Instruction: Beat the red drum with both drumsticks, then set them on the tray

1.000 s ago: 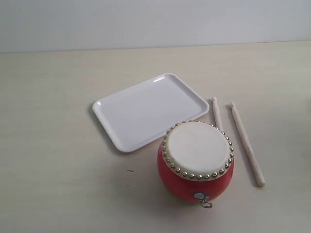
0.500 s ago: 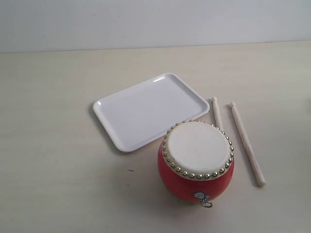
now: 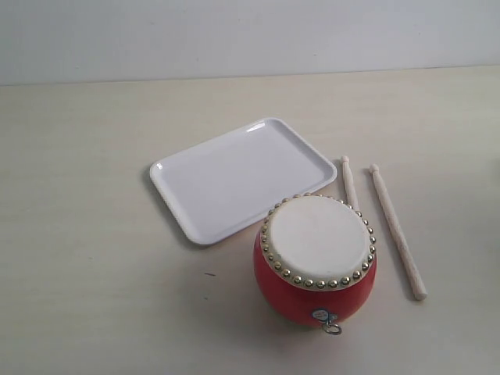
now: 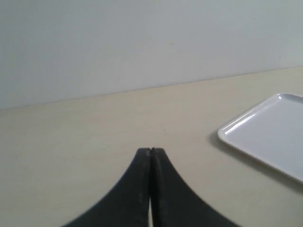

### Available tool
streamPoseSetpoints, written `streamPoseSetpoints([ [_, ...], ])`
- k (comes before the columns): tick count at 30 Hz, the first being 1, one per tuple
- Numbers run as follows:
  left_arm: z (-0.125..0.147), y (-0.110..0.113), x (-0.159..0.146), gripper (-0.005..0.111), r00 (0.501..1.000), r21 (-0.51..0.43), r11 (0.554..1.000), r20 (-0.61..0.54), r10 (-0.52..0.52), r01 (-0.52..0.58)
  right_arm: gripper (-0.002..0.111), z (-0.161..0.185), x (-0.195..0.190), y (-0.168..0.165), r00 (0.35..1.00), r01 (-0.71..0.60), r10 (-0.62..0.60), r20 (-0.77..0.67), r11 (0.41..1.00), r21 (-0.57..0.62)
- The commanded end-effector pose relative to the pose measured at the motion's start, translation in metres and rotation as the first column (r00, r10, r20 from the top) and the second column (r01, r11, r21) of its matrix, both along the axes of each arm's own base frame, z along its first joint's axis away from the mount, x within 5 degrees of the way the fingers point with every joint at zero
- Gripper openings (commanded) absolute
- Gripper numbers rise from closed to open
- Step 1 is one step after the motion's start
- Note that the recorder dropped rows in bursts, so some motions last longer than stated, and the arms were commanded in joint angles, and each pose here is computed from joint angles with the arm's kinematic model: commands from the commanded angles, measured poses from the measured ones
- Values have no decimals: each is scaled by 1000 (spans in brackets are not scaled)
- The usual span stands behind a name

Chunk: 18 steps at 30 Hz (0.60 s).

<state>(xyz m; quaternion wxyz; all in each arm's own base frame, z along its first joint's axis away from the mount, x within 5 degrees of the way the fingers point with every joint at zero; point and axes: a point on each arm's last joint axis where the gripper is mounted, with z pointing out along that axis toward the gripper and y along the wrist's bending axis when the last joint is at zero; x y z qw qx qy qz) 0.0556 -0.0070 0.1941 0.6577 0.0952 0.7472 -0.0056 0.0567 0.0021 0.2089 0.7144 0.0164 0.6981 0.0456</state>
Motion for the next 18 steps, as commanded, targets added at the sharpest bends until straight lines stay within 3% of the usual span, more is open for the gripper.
streamPoseSetpoints([
  [1,-1,0,0,0,1000,111,994,15,-13,11,0,-1,0,0,1000,4,-4,4,1000,-6],
  [8,1,0,0,0,999,119,993,36,-16,11,0,-1,0,0,1000,4,-4,4,1000,-6],
  [10,5,-1,0,0,998,5,1000,69,-9,9,0,-1,0,0,1000,4,-4,4,1000,-2],
  [11,8,-1,0,0,996,-104,995,90,-1,10,0,-1,0,0,1000,1,-2,4,999,39],
  [13,13,-2,0,0,993,-264,964,114,15,16,0,0,0,0,1000,-10,9,7,978,209],
  [15,15,-1,0,0,991,-340,940,129,23,22,0,2,0,1,1000,-30,25,18,867,498],
  [17,18,-1,0,0,990,-461,887,134,33,33,0,3,-1,1,999,-48,41,29,627,778],
  [18,19,-1,0,0,992,-542,839,122,38,34,0,4,-1,1,998,-51,49,31,483,874],
])
